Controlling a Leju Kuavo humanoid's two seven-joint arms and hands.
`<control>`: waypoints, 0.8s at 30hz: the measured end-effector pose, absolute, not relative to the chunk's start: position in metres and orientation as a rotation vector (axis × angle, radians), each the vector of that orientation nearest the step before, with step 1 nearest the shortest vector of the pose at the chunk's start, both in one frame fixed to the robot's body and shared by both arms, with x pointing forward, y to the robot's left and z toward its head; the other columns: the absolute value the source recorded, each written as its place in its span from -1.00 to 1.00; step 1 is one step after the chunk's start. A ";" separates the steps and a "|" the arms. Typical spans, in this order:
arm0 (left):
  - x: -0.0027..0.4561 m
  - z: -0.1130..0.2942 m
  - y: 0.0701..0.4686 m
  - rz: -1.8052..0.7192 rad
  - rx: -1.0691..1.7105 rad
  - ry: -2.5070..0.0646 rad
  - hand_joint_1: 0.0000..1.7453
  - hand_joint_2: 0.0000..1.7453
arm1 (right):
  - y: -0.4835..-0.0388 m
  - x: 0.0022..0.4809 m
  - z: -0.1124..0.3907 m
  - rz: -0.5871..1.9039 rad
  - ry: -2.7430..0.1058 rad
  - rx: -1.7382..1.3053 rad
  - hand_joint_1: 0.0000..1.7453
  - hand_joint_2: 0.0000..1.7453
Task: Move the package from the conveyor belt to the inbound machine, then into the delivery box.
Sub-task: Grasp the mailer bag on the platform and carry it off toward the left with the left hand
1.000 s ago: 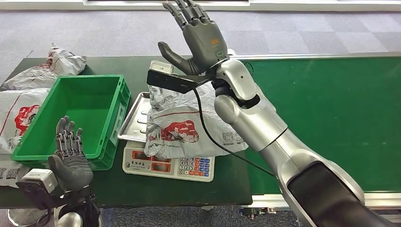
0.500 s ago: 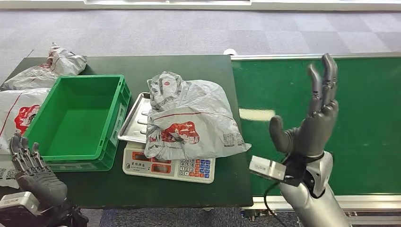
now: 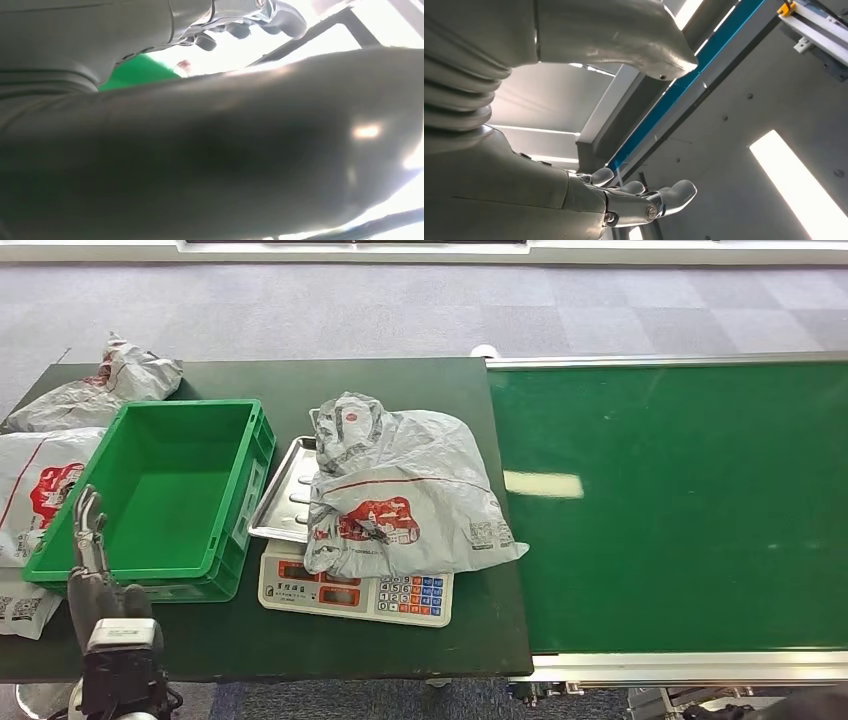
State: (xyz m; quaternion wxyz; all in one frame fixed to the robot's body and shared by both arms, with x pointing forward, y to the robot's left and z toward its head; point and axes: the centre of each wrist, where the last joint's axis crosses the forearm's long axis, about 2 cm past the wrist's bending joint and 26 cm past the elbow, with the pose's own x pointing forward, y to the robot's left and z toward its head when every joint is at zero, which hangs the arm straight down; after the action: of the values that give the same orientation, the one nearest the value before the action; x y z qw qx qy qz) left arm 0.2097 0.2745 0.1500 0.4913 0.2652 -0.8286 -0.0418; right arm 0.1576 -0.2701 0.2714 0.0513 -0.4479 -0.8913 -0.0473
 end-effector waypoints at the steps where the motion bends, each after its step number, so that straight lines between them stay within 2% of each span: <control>1: 0.214 0.153 0.276 -0.158 0.668 -2.002 -1.00 -1.00 | -0.270 0.156 0.271 -0.160 -2.704 -1.361 -1.00 1.00; 2: 0.219 0.157 0.278 -0.219 0.691 -1.990 -1.00 -1.00 | -0.270 0.156 0.271 -0.176 -2.698 -1.357 -1.00 1.00; 6: 0.263 0.180 0.291 -0.525 0.778 -1.921 -1.00 1.00 | -0.271 0.157 0.271 -0.233 -2.693 -1.326 -1.00 1.00; 15: 0.376 0.239 0.322 -0.981 0.812 -1.778 -1.00 1.00 | -0.270 0.163 0.264 -0.296 -2.676 -1.237 -1.00 1.00; 20: 0.422 0.268 0.317 -1.280 0.743 -1.615 -1.00 1.00 | -0.272 0.167 0.261 -0.315 -2.674 -1.199 -1.00 1.00; 24: 0.447 0.284 0.307 -1.416 0.701 -1.527 -1.00 1.00 | -0.275 0.169 0.258 -0.322 -2.667 -1.183 -1.00 1.00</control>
State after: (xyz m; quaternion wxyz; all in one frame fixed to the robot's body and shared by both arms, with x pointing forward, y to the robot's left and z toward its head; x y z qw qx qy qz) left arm 0.4468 0.3065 0.2845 0.4548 0.2840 -0.6190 -0.5739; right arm 0.1690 -0.2750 0.2581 0.1029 -0.4008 -0.9038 -0.1091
